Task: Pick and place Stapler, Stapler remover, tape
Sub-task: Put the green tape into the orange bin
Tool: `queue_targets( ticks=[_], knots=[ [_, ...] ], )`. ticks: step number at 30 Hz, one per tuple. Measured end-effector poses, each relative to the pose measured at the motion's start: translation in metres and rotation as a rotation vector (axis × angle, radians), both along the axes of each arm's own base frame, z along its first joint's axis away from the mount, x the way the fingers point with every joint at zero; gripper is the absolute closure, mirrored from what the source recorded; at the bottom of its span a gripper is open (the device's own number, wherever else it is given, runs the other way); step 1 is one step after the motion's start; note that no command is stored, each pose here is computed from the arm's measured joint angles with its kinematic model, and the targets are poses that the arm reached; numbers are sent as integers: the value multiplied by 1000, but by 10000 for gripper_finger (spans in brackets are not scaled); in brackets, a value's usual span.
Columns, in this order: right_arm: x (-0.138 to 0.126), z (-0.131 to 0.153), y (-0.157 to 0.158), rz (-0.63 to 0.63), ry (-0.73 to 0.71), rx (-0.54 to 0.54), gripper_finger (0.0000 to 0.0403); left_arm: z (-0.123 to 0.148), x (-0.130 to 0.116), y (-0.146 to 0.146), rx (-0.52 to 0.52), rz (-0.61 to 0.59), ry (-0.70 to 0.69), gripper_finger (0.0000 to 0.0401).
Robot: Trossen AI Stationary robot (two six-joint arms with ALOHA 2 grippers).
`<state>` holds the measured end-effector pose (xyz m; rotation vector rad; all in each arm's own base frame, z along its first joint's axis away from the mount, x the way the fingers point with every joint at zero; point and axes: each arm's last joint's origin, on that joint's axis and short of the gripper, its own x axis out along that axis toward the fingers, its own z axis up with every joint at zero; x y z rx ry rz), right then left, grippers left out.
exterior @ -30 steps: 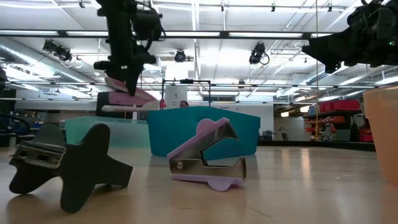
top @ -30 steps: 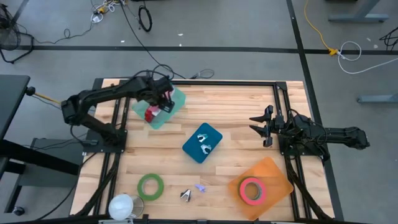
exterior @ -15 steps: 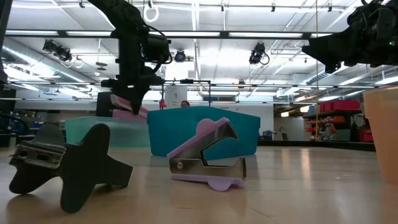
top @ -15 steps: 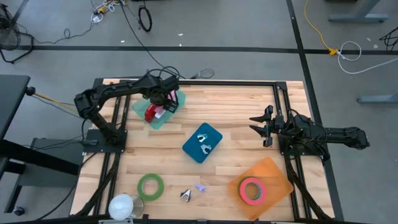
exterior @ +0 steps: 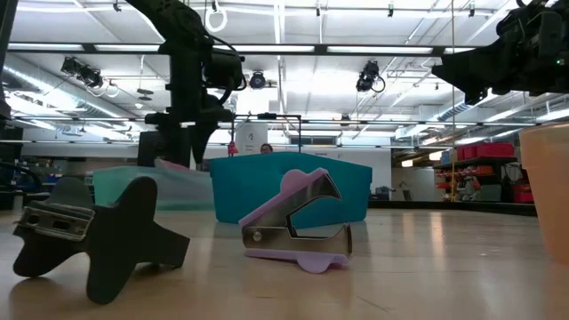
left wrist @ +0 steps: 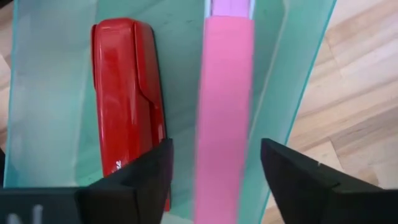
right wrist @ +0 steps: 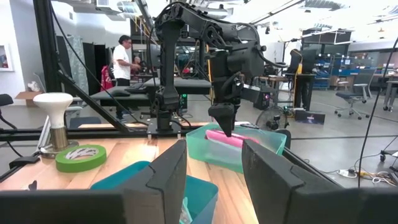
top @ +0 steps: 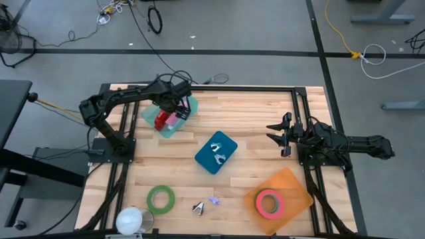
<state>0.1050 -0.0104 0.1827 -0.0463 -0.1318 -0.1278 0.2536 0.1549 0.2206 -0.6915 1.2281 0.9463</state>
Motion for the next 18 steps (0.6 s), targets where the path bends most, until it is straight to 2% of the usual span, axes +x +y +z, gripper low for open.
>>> queue_targets(
  ticks=[6, 12, 18],
  knots=[
    [0, 0, 0, 0, 0, 0, 247, 0, 3, -6, 2, -53, 7, 119],
    [0, 0, 0, 0, 0, 0, 247, 20, 1, -22, 32, -98, -57, 124],
    [0, 0, 0, 0, 0, 0, 247, 45, -2, -51, 68, -183, -140, 130]
  ],
)
